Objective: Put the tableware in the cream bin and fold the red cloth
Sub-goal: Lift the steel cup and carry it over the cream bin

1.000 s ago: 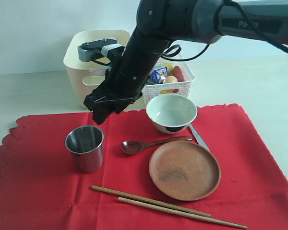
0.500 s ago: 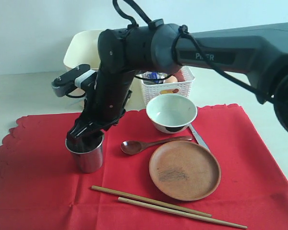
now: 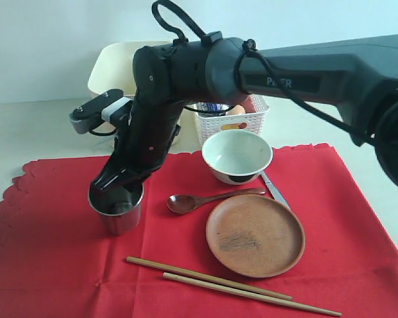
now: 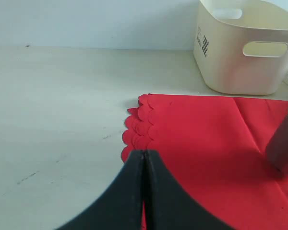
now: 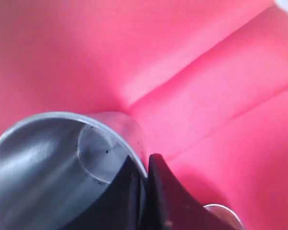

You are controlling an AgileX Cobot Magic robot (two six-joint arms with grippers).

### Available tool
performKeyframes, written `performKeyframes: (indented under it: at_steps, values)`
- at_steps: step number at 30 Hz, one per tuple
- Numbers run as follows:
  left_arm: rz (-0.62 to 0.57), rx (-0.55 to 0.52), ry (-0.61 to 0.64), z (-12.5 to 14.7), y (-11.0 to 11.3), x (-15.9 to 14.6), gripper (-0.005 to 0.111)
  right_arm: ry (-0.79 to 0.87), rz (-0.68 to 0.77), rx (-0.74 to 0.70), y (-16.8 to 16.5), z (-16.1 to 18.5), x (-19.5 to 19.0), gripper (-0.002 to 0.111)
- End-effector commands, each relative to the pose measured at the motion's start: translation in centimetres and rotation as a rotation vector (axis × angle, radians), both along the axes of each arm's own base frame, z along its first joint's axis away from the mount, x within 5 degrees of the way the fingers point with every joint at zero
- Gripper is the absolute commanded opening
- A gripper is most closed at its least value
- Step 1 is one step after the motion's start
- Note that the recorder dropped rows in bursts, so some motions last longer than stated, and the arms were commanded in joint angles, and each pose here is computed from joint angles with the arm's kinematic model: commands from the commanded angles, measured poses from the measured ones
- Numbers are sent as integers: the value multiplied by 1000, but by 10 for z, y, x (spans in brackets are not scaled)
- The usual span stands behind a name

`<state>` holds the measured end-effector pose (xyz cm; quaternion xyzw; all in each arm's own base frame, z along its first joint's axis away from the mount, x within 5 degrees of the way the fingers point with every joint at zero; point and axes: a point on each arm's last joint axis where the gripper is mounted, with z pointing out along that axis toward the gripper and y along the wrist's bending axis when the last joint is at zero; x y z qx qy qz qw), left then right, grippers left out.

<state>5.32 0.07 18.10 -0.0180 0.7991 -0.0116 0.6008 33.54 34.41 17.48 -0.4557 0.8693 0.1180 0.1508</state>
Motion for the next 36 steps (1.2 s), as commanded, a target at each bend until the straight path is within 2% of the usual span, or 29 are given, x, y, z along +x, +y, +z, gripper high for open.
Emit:
performKeyframes:
  at_steps: [1, 8, 11, 15, 19, 22, 24, 29, 36]
  values:
    - [1, 0, -15, 0, 0, 0, 0, -72, 1, 55, -4, 37, -2, 0]
    - [1, 0, -15, 0, 0, 0, 0, -176, -30, 126, -26, 94, 0, 0]
    - [1, 0, -15, 0, 0, 0, 0, -244, -90, 181, -52, 127, 9, 0]
    - [1, 0, -15, 0, 0, 0, 0, -340, -175, 248, -78, 149, 28, 0]
    - [1, 0, -15, 0, 0, 0, 0, -405, -235, 313, -100, 153, 51, 0]
    - [1, 0, -15, 0, 0, 0, 0, -425, -254, 442, -115, 155, 70, 0]
    - [1, 0, -15, 0, 0, 0, 0, -416, -265, 477, -124, 147, 86, 0]
    - [1, 0, -15, 0, 0, 0, 0, -379, -261, 488, -127, 127, 122, 0]
    - [1, 0, -15, 0, 0, 0, 0, -300, -197, 471, -116, 97, 151, 0]
